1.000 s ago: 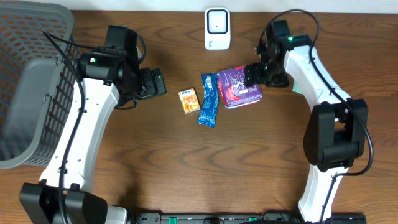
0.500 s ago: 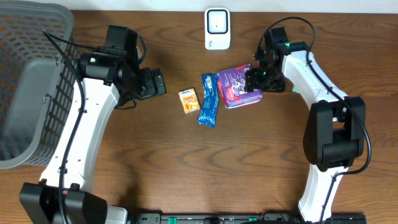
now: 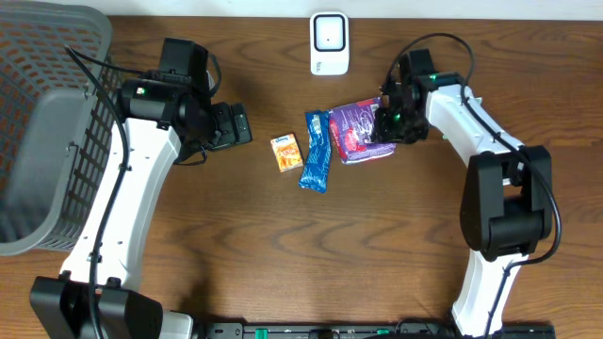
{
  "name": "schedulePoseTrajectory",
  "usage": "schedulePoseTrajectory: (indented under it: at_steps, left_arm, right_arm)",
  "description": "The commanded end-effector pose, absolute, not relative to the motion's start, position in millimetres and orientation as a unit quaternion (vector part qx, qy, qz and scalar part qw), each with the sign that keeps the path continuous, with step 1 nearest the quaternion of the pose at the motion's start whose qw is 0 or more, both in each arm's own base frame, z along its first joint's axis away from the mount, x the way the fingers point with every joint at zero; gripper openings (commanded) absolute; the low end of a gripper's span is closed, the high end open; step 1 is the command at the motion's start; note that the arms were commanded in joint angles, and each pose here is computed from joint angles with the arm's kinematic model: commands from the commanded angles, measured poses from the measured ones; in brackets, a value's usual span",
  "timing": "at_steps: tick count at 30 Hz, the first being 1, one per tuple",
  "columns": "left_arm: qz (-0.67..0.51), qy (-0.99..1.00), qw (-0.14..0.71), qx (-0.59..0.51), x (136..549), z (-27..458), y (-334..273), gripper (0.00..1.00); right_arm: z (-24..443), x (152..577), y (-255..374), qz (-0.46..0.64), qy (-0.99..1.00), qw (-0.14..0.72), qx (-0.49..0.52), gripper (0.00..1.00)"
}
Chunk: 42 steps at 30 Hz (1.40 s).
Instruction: Scan the item barcode
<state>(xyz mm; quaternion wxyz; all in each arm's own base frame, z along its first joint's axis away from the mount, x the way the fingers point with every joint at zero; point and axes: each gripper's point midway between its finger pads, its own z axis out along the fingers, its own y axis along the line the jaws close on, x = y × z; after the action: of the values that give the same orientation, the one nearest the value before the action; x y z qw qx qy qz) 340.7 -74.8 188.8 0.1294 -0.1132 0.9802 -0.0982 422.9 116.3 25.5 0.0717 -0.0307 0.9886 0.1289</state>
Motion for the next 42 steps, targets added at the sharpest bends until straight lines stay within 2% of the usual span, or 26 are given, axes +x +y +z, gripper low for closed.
schedulePoseTrajectory:
  at_steps: [1, 5, 12, 16, 22, 25, 30, 32, 35, 37, 39, 42]
  left_arm:
    - [-0.093, 0.981, 0.13, -0.113, 342, 189, -72, 0.98]
    - [-0.093, 0.981, 0.13, -0.113, 342, 189, -72, 0.98]
    - [-0.093, 0.981, 0.13, -0.113, 342, 189, -72, 0.98]
    - [-0.093, 0.981, 0.13, -0.113, 342, 189, -72, 0.98]
    - [-0.093, 0.981, 0.13, -0.113, 342, 189, -72, 0.98]
    - [-0.093, 0.981, 0.13, -0.113, 342, 189, -72, 0.98]
    - [-0.093, 0.981, 0.13, -0.113, 342, 189, -72, 0.98]
    - [-0.093, 0.981, 0.13, -0.113, 342, 189, -72, 0.98]
    - [-0.093, 0.981, 0.13, -0.113, 342, 189, -72, 0.98]
    - [-0.093, 0.981, 0.13, -0.113, 342, 189, -72, 0.98]
    - [-0.093, 0.981, 0.13, -0.113, 342, 189, -72, 0.98]
    - [-0.093, 0.981, 0.13, -0.113, 342, 189, -72, 0.98]
  right_arm:
    - [-3, 406, 99, 0.092, 0.995, 0.039, 0.0, 0.01]
    - [8, 420, 80, 0.064, 0.994, 0.061, 0.069, 0.01]
    - [46, 445, 52, 0.048, 0.987, 0.115, 0.099, 0.01]
    - [51, 445, 16, 0.007, 0.984, 0.121, 0.134, 0.01]
    - [52, 448, -3, -0.005, 0.98, 0.128, 0.152, 0.02]
    - [53, 449, -6, -0.003, 0.981, 0.129, 0.146, 0.2]
    - [67, 453, 0, 0.005, 0.984, 0.135, 0.113, 0.61]
    - [79, 454, 2, 0.01, 0.984, 0.142, 0.112, 0.67]
    - [100, 455, 13, 0.035, 0.982, 0.153, 0.106, 0.68]
    - [117, 455, 25, 0.065, 0.98, 0.161, 0.097, 0.75]
    - [139, 451, 50, 0.128, 0.974, 0.169, 0.08, 0.87]
    - [152, 446, 80, 0.201, 0.964, 0.163, 0.058, 0.89]
